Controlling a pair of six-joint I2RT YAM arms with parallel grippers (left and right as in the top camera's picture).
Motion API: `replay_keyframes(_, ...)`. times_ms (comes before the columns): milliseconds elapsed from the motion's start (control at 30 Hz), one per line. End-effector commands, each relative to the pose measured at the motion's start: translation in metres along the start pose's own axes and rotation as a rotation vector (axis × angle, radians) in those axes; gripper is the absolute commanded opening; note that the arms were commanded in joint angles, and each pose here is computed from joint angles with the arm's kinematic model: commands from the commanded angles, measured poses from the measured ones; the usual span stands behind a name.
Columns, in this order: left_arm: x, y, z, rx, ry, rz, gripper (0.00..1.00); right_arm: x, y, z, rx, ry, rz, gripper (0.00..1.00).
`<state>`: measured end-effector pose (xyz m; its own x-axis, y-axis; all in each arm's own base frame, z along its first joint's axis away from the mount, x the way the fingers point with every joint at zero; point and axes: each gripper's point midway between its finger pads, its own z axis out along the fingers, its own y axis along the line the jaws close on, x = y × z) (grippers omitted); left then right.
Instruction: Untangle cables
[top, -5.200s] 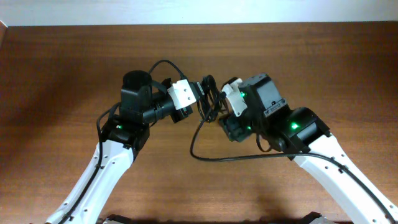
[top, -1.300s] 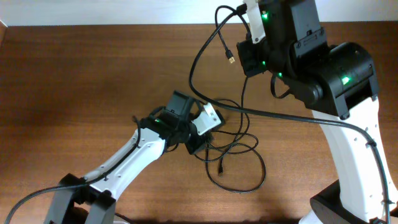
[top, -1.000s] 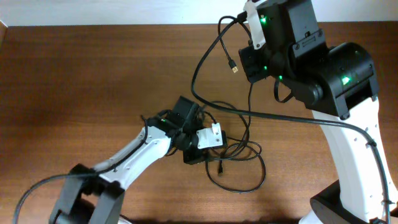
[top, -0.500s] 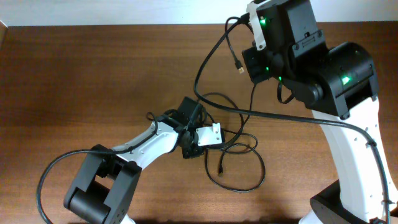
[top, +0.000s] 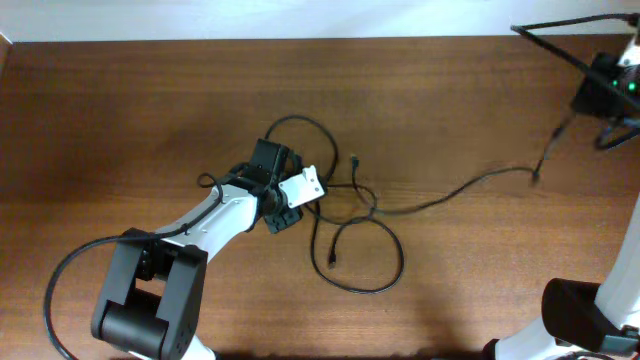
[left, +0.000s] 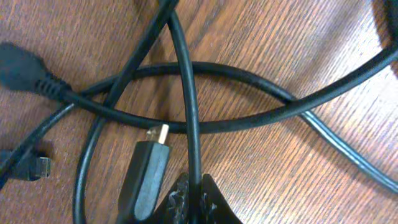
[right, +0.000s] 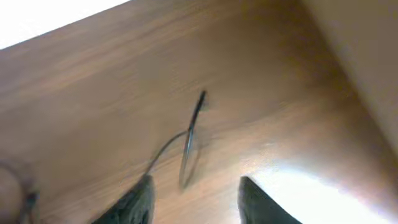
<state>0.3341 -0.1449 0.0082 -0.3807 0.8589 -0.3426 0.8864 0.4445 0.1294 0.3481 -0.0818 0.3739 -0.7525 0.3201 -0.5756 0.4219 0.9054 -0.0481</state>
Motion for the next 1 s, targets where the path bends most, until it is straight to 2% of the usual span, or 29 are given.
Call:
replay_keyframes(0,-0.007,-0.011,0.003,0.071,-0.053,-0.025,0.06,0.017,0.069,-0.027,-0.444,0.027,-0.223,0.88)
replay_keyframes(33,-0.010,-0.012,0.003,0.080,-0.067,-0.023,0.06,0.023,0.078,-0.024,-0.471,0.054,-0.245,0.89)
replay_keyframes(100,-0.015,-0.017,0.003,0.091,-0.083,-0.011,0.06,0.065,0.102,0.010,-0.471,0.240,-0.327,0.89)
replay_keyframes(133,-0.020,-0.021,0.004,0.094,-0.088,0.001,0.13,0.079,0.096,0.035,-0.352,0.315,-0.267,0.89)
replay_keyframes(167,-0.026,-0.022,0.004,0.089,-0.100,-0.020,0.22,0.085,0.088,0.058,-0.230,0.344,-0.159,0.89)
replay_keyframes(200,-0.039,-0.022,0.004,0.077,-0.130,-0.083,0.38,0.091,0.088,0.087,-0.146,0.367,0.031,0.89)
replay_keyframes(267,-0.076,-0.008,-0.006,0.038,-0.228,-0.235,0.40,0.095,0.097,0.120,-0.088,0.374,0.402,0.93)
replay_keyframes(333,-0.097,0.008,-0.016,0.008,-0.297,-0.302,0.42,0.111,0.100,0.153,-0.048,0.390,0.547,0.93)
replay_keyframes(400,-0.112,0.020,-0.024,-0.025,-0.350,-0.289,0.31,0.147,0.101,0.194,0.012,0.427,0.710,0.93)
replay_keyframes(567,-0.116,0.023,-0.026,-0.040,-0.367,-0.284,0.31,0.195,0.092,0.254,0.042,0.376,0.721,0.86)
replay_keyframes(633,-0.114,0.022,-0.025,-0.036,-0.361,-0.286,0.31,0.195,0.079,0.258,0.099,0.329,0.710,0.73)
replay_keyframes(867,-0.112,0.021,-0.024,-0.031,-0.351,-0.288,0.31,0.200,0.090,0.305,0.098,0.311,0.712,0.74)
replay_keyframes(900,-0.112,0.021,-0.024,-0.031,-0.352,-0.288,0.31,0.203,0.091,0.312,0.105,0.315,0.709,0.71)
replay_keyframes(967,-0.113,0.021,-0.024,-0.031,-0.352,-0.288,0.32,0.212,0.090,0.322,0.126,0.328,0.702,0.52)
